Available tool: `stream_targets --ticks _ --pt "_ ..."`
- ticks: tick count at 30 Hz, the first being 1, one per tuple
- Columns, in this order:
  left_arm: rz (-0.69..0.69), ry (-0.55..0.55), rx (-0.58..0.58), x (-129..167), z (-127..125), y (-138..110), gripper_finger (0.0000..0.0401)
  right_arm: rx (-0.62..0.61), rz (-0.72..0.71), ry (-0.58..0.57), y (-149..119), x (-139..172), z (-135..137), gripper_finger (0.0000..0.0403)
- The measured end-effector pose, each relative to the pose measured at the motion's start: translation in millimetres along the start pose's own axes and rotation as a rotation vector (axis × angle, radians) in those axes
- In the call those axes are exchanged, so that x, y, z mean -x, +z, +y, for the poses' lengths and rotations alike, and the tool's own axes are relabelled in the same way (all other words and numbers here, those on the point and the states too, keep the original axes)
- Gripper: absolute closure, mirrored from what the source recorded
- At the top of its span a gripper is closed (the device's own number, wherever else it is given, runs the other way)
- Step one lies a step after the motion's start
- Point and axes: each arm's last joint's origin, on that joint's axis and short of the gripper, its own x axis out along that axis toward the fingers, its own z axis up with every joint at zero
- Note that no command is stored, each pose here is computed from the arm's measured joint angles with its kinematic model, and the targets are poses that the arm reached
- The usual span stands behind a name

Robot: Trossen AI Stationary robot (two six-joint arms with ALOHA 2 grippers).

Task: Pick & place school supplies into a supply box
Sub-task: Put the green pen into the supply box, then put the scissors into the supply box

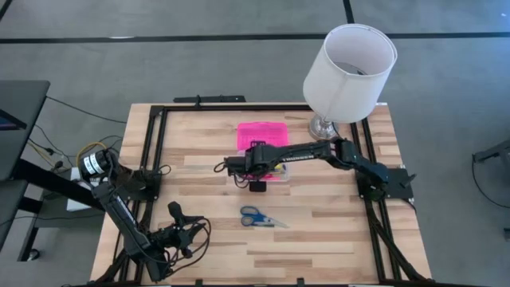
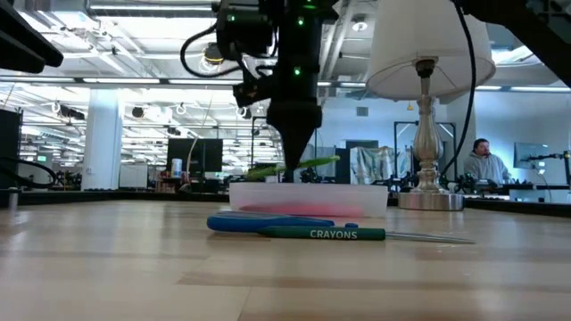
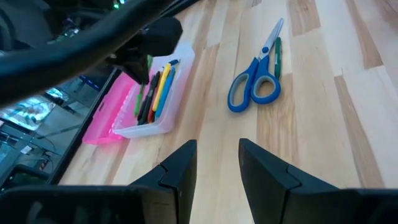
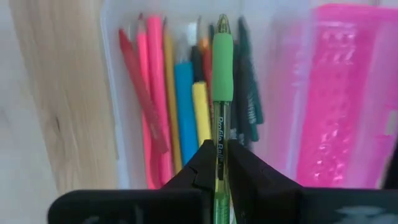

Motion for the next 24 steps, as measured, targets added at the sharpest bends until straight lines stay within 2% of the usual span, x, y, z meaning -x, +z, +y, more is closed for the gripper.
stream_targets --ticks 11,15,24 --pt "0.0 0.0 0.012 0.0 0.0 0.0 0.0287 -0.009 0.049 0.002 -5.8 -10.6 0.6 0.0383" --pt "-0.003 0.002 0.012 0.0 0.1 0.1 0.0287 -0.062 0.052 -0.002 -6.1 -12.0 -3.7 0.0361" --pt "-0.004 0.003 0.012 0.0 0.1 0.1 0.0287 -0.066 0.053 -0.002 -6.2 -12.0 -3.8 0.0302"
